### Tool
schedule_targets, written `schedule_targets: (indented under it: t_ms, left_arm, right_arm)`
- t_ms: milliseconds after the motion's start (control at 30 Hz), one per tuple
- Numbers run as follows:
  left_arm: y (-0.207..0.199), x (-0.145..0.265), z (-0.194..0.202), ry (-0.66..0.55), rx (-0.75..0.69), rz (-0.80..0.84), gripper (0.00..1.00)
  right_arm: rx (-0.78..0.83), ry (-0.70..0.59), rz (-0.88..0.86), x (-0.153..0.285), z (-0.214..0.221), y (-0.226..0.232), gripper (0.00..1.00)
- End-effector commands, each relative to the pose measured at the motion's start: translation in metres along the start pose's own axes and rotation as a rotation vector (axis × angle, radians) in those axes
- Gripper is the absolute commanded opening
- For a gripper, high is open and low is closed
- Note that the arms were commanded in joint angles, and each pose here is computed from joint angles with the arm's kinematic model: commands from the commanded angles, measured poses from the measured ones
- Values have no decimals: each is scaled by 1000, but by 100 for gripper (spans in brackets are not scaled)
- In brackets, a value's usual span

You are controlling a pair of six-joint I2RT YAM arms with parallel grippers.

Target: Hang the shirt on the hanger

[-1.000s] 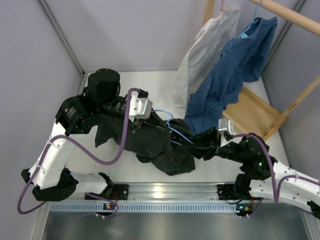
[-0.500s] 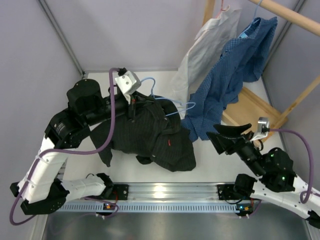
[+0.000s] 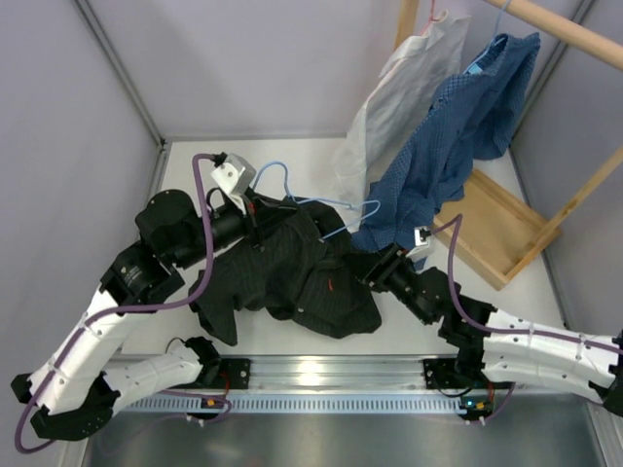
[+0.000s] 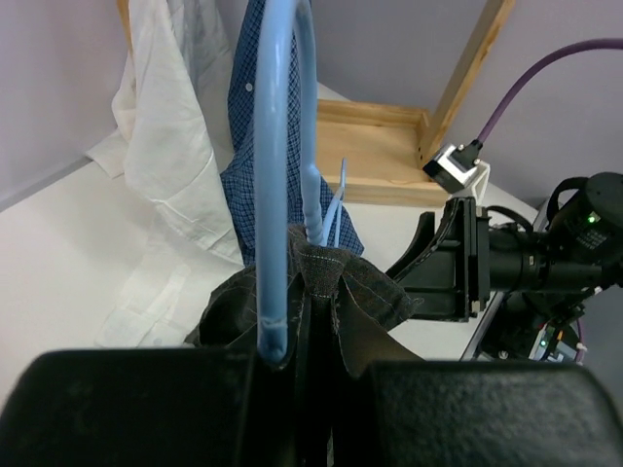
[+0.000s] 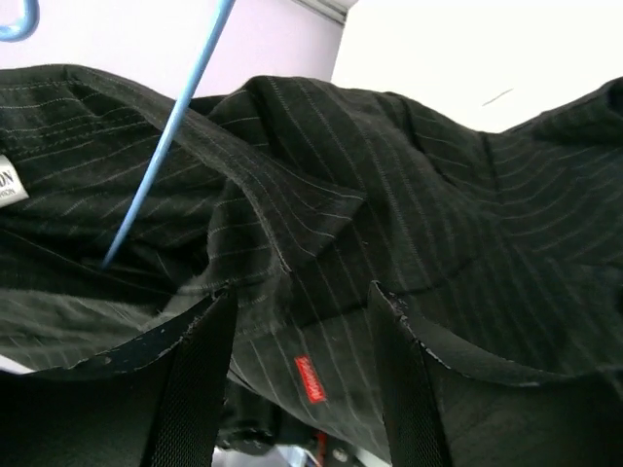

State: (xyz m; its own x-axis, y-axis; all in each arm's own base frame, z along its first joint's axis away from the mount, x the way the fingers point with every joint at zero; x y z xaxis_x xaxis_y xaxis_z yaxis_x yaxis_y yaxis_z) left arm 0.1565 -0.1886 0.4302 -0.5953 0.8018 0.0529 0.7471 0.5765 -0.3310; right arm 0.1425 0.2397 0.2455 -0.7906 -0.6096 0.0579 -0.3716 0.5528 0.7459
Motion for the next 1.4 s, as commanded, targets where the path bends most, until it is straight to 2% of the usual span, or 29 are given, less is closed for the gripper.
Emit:
schedule_targets:
  t_ms: [0, 233, 333, 367, 467, 700, 767, 867, 900, 967, 1200, 1367]
  left_arm:
    - [-7, -5, -22, -141, 11, 37, 0]
    - [-6, -9, -22, -156, 18, 38, 0]
    - [-6, -5, -24, -175, 18, 34, 0]
    - [-5, -3, -25, -182, 12, 28, 0]
    - [-5, 4, -29, -203, 1, 18, 0]
    - [-5, 22, -19, -192, -38, 25, 0]
    - [-4, 32, -11, -192, -72, 37, 0]
    - [-8, 39, -8, -191, -94, 72, 0]
    - [-10, 42, -7, -190, -104, 87, 0]
    - [-13, 48, -3, -171, -129, 109, 0]
    - [9, 43, 17, -73, -137, -20, 0]
    - [26, 27, 32, 34, -149, -108, 0]
  right_arm:
    - [-209, -113, -140, -8, -22, 37, 54]
    - [-219, -137, -95, -28, -16, 35, 46]
    - [-230, -160, -55, -31, -14, 27, 35]
    - [-233, -167, -45, -32, -14, 24, 23]
    - [-213, -198, 11, -31, -17, 13, 0]
    - [-148, -284, 71, -25, -58, -16, 0]
    - [-60, -300, 93, -25, -84, -25, 0]
    - [13, -241, 84, -29, -96, -23, 0]
    - [36, -183, 76, -29, -92, -23, 0]
    - [92, -191, 62, -25, -105, -12, 0]
    - [261, -127, 102, -18, -130, 13, 0]
    - [440, -20, 97, -29, -120, 25, 0]
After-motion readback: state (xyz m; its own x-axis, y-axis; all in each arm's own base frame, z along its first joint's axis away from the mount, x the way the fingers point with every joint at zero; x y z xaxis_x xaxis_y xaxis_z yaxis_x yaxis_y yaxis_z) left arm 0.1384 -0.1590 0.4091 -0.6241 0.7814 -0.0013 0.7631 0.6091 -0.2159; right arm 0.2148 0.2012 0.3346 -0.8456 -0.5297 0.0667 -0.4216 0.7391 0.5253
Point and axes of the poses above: each gripper's point midway between its finger pads, its own x axis back along the fingers, its own y axis along the line the jaws close on, z = x × y, the point moved 5 cm from there along x, back along the fingers, and after that the axes turned 11 degrees about x, right-handed, at the moved point
